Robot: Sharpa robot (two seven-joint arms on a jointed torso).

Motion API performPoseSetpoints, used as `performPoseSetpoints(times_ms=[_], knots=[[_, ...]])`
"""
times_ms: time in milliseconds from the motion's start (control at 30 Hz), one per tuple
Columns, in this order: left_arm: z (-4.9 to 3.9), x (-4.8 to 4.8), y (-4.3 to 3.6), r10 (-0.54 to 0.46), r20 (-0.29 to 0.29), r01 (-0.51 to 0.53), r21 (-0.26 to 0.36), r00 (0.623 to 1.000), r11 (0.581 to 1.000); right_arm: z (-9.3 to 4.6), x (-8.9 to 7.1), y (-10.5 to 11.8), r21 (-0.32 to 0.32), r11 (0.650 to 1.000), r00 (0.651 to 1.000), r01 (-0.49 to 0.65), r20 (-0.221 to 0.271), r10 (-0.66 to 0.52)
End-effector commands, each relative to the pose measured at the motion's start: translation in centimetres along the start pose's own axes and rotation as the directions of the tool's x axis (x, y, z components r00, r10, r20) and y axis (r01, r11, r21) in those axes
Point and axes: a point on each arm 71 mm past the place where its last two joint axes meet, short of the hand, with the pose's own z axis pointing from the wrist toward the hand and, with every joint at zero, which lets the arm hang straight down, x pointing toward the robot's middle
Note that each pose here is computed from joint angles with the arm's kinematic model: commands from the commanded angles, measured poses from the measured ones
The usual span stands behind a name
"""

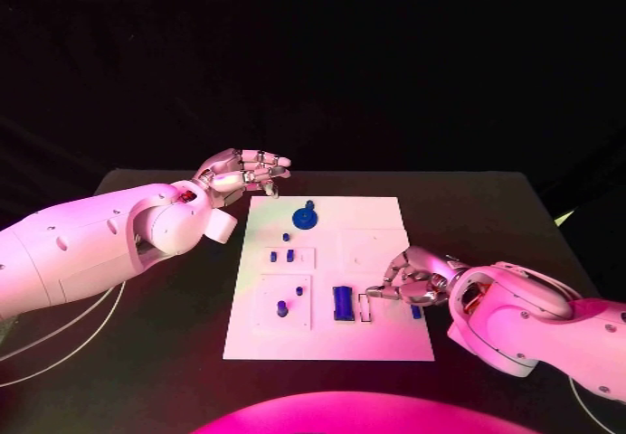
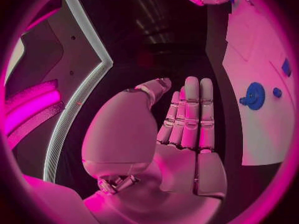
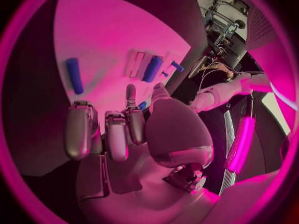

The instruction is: Assemble the parts on the task board

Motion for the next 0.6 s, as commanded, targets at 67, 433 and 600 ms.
performPoseSetpoints(times_ms=[67, 433, 600], knots=[[-0.01, 0.19, -0.1, -0.007, -0.011, 0.007, 0.008, 1.0, 1.0, -0.7, -1.6, -2.0, 0.047, 0.999, 0.999, -0.019, 0.037, 0.017], [0.04, 0.38, -0.17, -0.019, -0.016, 0.019, 0.019, 1.0, 1.0, -1.9, -2.3, -5.8, 0.141, 0.989, 0.998, 0.037, 0.035, -0.043], [0.06, 0.42, -0.16, -0.02, -0.018, 0.021, 0.019, 1.0, 1.0, -1.8, -0.9, -6.3, 0.152, 0.987, 0.999, 0.043, 0.006, -0.044]])
